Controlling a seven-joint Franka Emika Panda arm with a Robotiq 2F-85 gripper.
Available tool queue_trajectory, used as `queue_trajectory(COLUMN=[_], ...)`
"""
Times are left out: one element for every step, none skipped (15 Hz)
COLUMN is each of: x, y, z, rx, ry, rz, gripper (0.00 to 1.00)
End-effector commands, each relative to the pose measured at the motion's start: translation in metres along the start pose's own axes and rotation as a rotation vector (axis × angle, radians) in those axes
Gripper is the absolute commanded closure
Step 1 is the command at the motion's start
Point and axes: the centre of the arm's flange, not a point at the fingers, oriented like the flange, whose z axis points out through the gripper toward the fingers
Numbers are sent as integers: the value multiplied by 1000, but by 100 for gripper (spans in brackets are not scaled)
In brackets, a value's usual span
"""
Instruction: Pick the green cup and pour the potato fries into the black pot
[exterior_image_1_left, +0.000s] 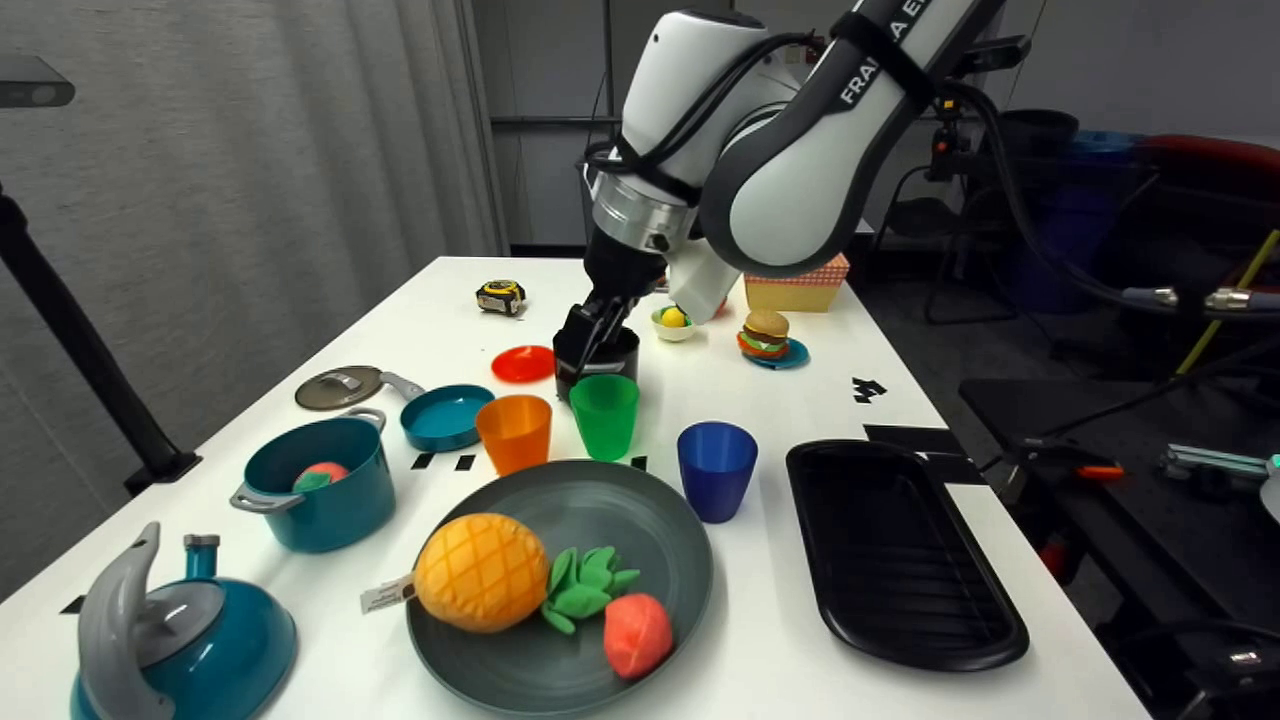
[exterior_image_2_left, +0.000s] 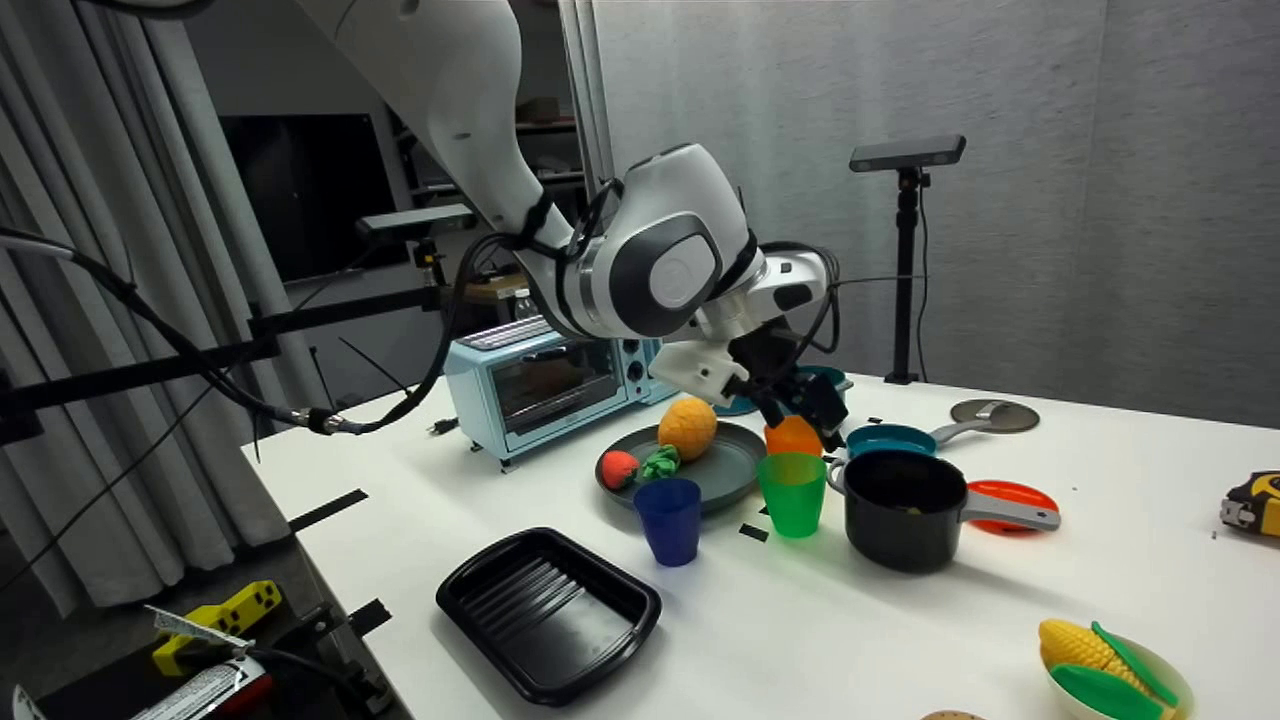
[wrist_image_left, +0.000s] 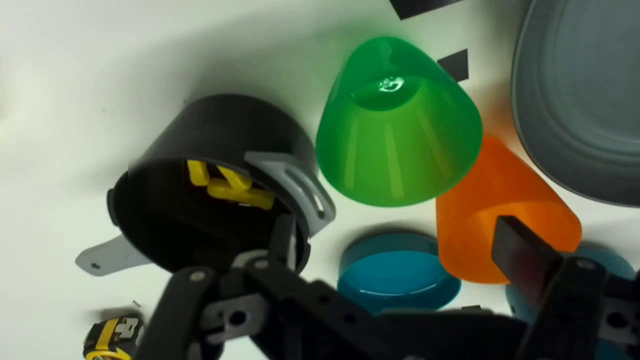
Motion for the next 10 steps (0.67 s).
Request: queue_trajectory(x=[-4,-4,-6,-7,-8,-9,-11,-13,-15,-17], y=[5,6,7,8,9,10,11,12,14,16], z=[-41,-48,-56,-63,-69,-76,-83,-89,-96,-101], rx=[9,11,13,14,17,18,20,22,20,24], ry=[17,26,34,41,47,53,60,65,69,73], rz=[-24,-28,-33,-38,-40,-40,-38,-38,-36,-29], gripper=[0,0,0,0,0,0,0,0,0,0])
